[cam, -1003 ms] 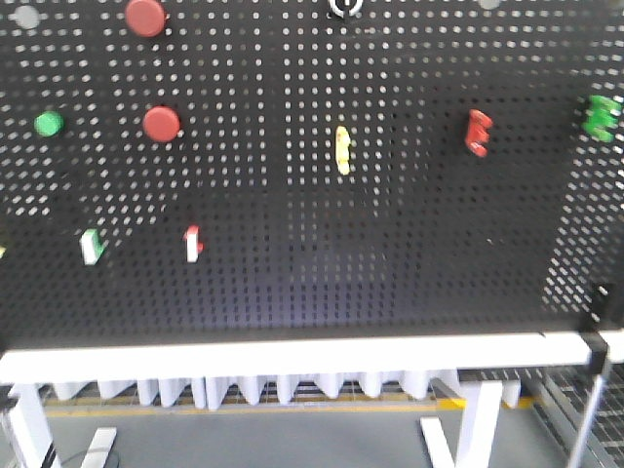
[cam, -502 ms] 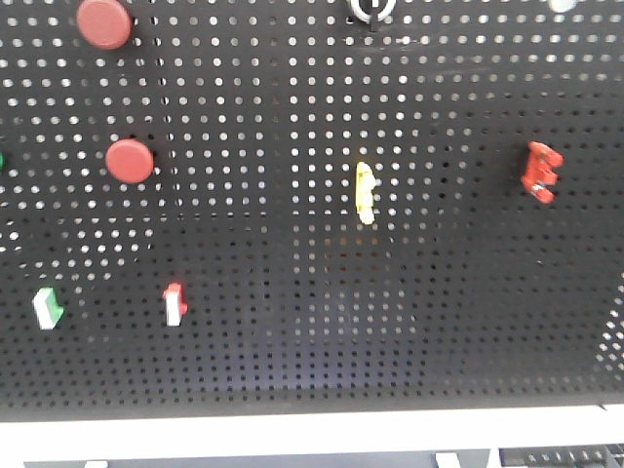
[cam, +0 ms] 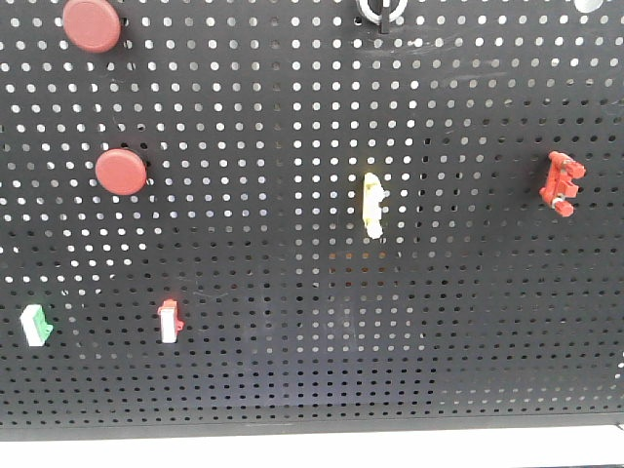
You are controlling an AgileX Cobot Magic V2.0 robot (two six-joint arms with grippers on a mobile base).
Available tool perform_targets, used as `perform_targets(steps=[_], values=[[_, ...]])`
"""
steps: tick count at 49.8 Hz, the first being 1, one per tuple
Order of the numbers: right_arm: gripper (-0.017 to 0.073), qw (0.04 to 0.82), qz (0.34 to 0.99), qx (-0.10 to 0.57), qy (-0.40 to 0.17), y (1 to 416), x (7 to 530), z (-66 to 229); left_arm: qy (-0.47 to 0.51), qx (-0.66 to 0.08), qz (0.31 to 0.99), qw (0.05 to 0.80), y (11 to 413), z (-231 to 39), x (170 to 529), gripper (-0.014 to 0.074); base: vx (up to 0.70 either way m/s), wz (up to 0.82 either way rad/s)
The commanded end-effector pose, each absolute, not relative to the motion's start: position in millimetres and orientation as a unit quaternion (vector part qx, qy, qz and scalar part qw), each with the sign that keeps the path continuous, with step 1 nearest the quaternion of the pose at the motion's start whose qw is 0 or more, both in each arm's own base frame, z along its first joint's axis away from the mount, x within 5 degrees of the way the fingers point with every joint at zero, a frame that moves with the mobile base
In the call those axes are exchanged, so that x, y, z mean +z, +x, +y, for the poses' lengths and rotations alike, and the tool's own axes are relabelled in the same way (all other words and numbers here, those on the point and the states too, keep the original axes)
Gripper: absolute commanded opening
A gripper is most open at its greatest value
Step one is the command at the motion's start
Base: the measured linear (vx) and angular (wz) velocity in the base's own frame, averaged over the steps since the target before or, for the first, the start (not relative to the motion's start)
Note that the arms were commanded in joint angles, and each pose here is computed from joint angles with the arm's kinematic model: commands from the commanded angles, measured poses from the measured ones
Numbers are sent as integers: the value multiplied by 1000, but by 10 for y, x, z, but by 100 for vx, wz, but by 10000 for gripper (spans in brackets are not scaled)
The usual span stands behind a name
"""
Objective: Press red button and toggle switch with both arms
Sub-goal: 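Drive the base forward up to the black pegboard, then raise both grippers toward the red button and white rotary switch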
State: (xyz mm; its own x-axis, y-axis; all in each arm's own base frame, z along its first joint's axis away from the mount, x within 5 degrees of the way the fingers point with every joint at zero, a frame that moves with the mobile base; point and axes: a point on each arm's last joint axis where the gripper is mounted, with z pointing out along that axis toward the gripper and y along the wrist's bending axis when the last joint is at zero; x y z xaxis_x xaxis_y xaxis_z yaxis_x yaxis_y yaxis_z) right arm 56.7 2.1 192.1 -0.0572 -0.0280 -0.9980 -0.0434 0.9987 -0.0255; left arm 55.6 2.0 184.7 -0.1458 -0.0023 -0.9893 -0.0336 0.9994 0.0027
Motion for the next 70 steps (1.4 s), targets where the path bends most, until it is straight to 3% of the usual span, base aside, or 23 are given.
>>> perform_targets(steps=[1,13,22,39,49,61,70], values=[[0,716,698,3,-27,569,1967,23,-10,12,740,672,571,18,1807,1,0,0],[0,719,695,4,-27,569,1975,24,-10,12,740,672,571,18,1807,1,0,0],[0,759,650,7,-28,558,2084,32,-10,11,732,681,573,18,1830,1,0,0],[0,843,537,15,-30,474,2387,45,-26,-10,616,787,546,16,2130,1,0,0],[0,830,557,7,-27,409,2957,28,-38,-38,516,855,400,12,2725,1,0,0],[0,829,559,5,-25,605,3821,32,3,6,479,878,319,-13,3701,1,0,0],[0,829,559,6,-27,1003,4226,55,36,44,463,884,532,-27,4372,1,0,0]])
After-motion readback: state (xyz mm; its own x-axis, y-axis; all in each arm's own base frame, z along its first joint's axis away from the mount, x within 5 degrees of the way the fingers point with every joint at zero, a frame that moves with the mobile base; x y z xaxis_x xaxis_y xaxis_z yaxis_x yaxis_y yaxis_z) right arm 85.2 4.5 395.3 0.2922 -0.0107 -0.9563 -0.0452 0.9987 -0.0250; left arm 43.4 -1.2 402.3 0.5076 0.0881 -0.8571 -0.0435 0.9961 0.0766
